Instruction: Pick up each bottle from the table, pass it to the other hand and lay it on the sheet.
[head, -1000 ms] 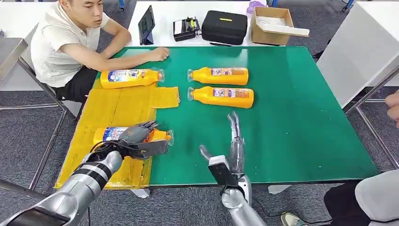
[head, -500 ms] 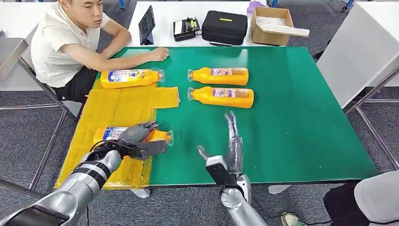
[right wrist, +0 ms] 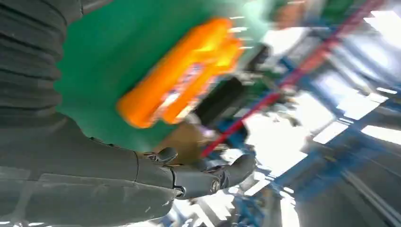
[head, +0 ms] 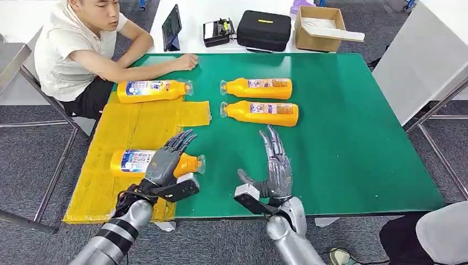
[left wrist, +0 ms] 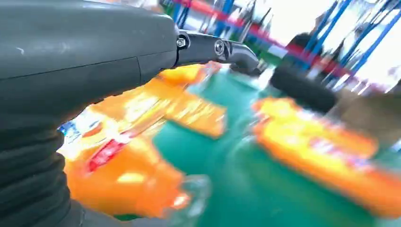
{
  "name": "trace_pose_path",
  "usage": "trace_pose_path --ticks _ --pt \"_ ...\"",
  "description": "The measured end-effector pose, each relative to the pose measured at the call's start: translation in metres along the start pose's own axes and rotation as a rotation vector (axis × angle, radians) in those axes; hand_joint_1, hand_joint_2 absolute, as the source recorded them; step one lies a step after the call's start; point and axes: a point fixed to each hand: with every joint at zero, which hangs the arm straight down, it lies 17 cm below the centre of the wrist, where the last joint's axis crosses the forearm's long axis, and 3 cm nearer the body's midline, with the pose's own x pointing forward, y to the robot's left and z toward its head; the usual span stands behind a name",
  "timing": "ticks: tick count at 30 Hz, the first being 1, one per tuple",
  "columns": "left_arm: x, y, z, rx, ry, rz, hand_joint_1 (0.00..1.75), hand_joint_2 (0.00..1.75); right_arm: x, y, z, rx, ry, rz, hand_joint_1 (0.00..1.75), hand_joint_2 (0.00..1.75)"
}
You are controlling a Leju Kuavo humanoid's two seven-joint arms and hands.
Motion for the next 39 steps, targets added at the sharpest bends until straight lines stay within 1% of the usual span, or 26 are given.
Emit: trace_pose_path --ticks 2,6,9,12,15,18,20,22,23,26,32,36,39 --pt "0.024 0.013 0.0 0.072 -0.054 0.015 0.0 1.75 -0.031 0.004 -0.001 0.045 0.091 0.063 0.0 1.75" --pt "0.065 0.034 0.002 0.181 -0.131 0.036 0.0 1.75 -0.091 0.004 -0.005 0.142 0.199 0.233 0.0 1.75" --pt "0.082 0.037 0.005 0.201 -0.162 0.054 0.0 1.75 -0.116 -0.005 -0.011 0.167 0.225 0.293 0.0 1.75" --pt "0.09 0.041 0.006 0.217 -0.177 0.062 0.0 1.75 -0.129 -0.006 -0.011 0.188 0.242 0.318 0.0 1.75" --pt "0.099 0.043 0.009 0.231 -0.203 0.059 0.0 1.75 -0.145 -0.004 -0.007 0.235 0.287 0.353 0.0 1.75" --pt "0.109 0.043 0.013 0.246 -0.228 0.057 0.0 1.75 -0.157 -0.007 -0.011 0.262 0.302 0.391 0.0 1.75" --pt "0.113 0.041 0.016 0.249 -0.227 0.082 0.0 1.75 -0.176 -0.01 -0.009 0.305 0.372 0.431 0.0 1.75" --pt "0.117 0.036 0.021 0.236 -0.218 0.159 0.0 1.75 -0.201 -0.011 0.001 0.372 0.469 0.46 0.0 1.75" --pt "0.118 0.033 0.024 0.225 -0.21 0.211 0.0 1.75 -0.209 -0.012 0.005 0.396 0.499 0.468 0.0 1.75" --pt "0.124 0.022 0.035 0.197 -0.185 0.361 0.0 1.75 -0.229 -0.023 0.011 0.42 0.535 0.5 0.0 1.75" --pt "0.137 0.016 0.04 0.189 -0.201 0.393 0.0 1.75 -0.249 -0.028 0.021 0.473 0.592 0.516 0.0 1.75" --pt "0.138 0.017 0.039 0.192 -0.203 0.398 0.0 1.75 -0.259 -0.025 0.033 0.514 0.646 0.508 0.0 1.75" --pt "0.139 0.018 0.039 0.199 -0.206 0.396 0.0 1.75 -0.264 -0.027 0.034 0.527 0.665 0.526 0.0 1.75"
